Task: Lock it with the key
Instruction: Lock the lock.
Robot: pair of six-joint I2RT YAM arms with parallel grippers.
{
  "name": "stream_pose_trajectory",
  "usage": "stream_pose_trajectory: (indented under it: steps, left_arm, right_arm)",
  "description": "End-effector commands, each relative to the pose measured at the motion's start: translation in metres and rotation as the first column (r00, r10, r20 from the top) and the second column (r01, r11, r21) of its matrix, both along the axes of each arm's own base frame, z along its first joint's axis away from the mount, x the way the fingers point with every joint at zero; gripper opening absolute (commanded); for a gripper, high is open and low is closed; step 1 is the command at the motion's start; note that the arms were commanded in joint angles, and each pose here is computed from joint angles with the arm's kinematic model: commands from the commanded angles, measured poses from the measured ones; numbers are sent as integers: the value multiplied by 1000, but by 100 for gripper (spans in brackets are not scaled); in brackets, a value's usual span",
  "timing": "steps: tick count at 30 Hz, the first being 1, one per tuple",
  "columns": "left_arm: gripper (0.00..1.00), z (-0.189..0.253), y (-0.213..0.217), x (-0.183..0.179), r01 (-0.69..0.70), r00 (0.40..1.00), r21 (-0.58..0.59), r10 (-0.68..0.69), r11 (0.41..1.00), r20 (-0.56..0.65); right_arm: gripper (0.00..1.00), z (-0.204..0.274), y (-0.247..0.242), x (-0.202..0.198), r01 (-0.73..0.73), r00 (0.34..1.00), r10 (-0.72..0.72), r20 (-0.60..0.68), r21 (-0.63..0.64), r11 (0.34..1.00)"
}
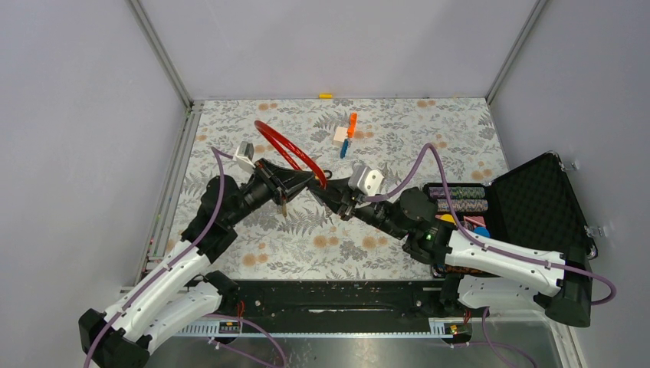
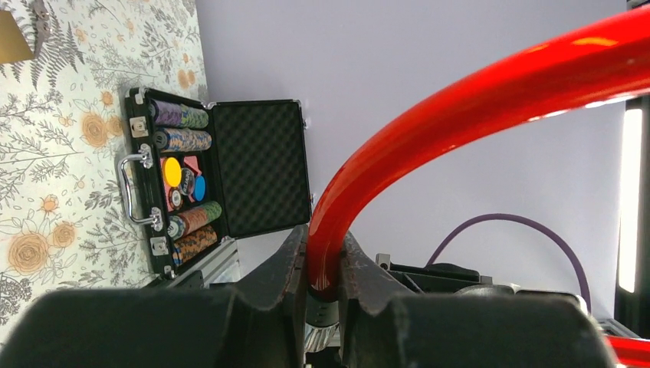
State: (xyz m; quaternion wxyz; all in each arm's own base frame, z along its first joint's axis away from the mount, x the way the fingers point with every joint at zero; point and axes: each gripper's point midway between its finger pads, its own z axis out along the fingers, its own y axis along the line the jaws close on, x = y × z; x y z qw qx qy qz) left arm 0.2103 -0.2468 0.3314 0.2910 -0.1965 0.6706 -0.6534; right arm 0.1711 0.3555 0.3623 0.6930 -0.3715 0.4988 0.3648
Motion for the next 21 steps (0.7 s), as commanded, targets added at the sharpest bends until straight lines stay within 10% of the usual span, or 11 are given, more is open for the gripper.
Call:
stream_pose_trajectory:
  steps: [1, 10, 21]
  left_arm:
    - [0, 70, 6, -13, 48, 992, -202, -23, 978, 124]
    - [0, 77, 10, -17, 51, 988, -198, -21, 979, 153]
    - [0, 59, 11, -12, 38, 993, -214, -13, 976, 117]
  right_arm:
    - [0, -9, 12, -25, -126, 990, 129, 63, -63, 990]
    - [2, -9, 7, 0, 17, 992, -17, -122, 1, 1000]
    - [42, 45, -18, -8, 40, 974, -7, -227, 140, 989]
